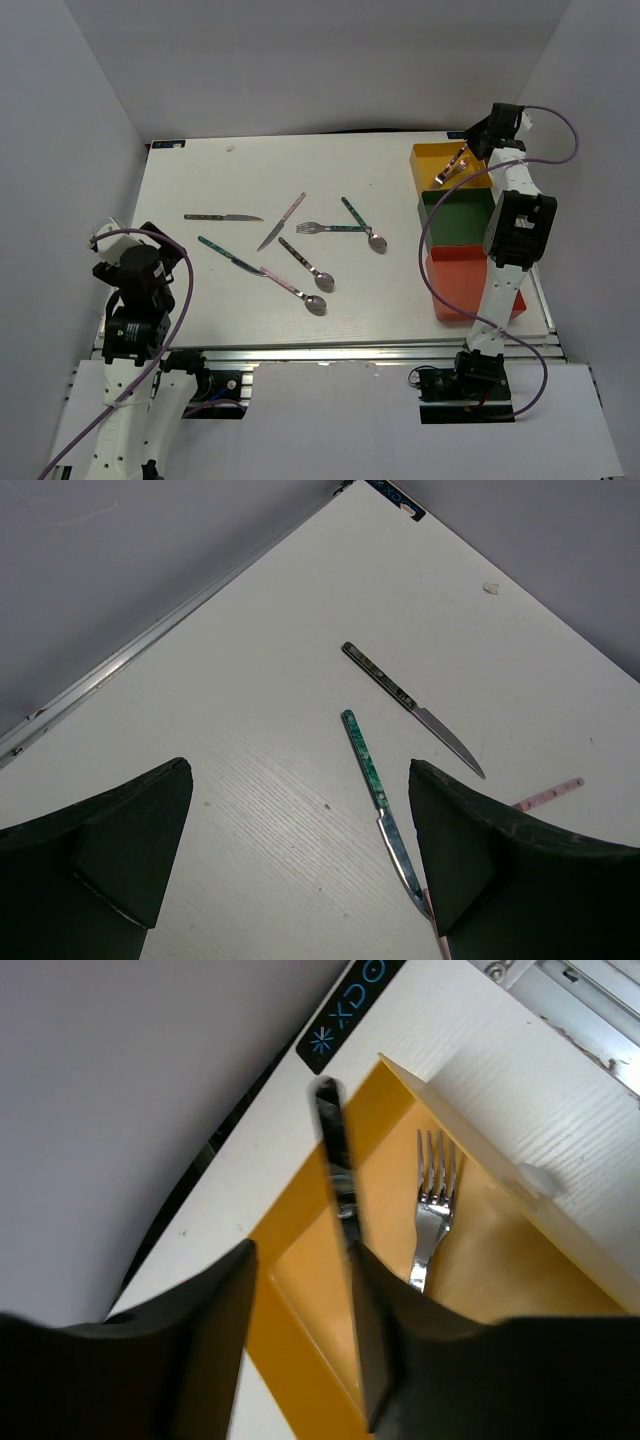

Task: Sort the eating utensils into containers

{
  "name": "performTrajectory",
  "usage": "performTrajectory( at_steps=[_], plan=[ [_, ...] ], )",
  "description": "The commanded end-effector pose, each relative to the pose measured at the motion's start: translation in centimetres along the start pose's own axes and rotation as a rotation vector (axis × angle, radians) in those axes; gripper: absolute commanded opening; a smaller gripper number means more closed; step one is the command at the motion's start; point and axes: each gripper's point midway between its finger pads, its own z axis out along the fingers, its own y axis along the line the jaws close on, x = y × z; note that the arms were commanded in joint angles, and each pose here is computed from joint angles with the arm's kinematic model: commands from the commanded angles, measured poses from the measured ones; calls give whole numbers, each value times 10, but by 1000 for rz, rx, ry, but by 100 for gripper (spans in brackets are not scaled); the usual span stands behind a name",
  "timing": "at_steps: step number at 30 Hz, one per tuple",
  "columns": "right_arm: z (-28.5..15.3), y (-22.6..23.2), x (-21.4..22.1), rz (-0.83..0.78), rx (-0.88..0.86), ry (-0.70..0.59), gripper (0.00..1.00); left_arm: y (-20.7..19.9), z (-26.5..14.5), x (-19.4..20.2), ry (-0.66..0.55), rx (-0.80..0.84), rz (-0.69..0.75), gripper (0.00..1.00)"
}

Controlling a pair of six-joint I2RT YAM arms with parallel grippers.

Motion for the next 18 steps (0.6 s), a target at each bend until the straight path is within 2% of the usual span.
performTrajectory(
  at_steps=[1, 2, 4, 5, 6, 8, 11, 12, 13, 14, 15, 16, 17, 18],
  plan=[
    [-12, 27, -25, 4, -72, -49, 53, 1, 2, 2, 6, -7, 10, 98],
    [-14, 28, -26, 0, -76, -50, 61, 1, 2, 2, 3, -7, 8, 98],
    [-27, 38, -31, -10, -103, -56, 63, 1, 1, 1, 2, -7, 6, 98],
    [-32, 41, -34, -13, -109, -60, 71, 2, 1, 1, 0, -7, 5, 98],
    [-45, 50, -38, -28, -128, -70, 72, 1, 1, 0, -3, -2, 3, 98],
    [-62, 59, -36, -63, -125, -57, 87, 1, 0, 0, -3, 0, 2, 98],
    [-120, 99, -20, -215, -154, -61, 89, 1, 0, 0, -4, 0, 3, 98],
    [-137, 127, 18, -296, -214, -19, 89, 1, 1, 0, -2, -2, 4, 98],
    [-143, 121, 51, -415, -214, 28, 89, 2, 1, 0, -1, -6, 5, 98],
    [-167, 141, 66, -482, -288, 28, 89, 2, 1, 0, -3, -9, 4, 98],
    [-187, 161, 113, -571, -379, 90, 89, 2, 2, 1, 0, -11, 6, 98],
    [-215, 176, 175, -688, -539, 207, 89, 3, 2, 1, 0, -16, 6, 98],
    [-246, 184, 251, -908, -694, 310, 87, 3, 2, 1, 2, -19, 5, 98],
    [-243, 183, 292, -1191, -736, 302, 85, 3, 2, 2, 2, -19, 5, 98]
  ],
)
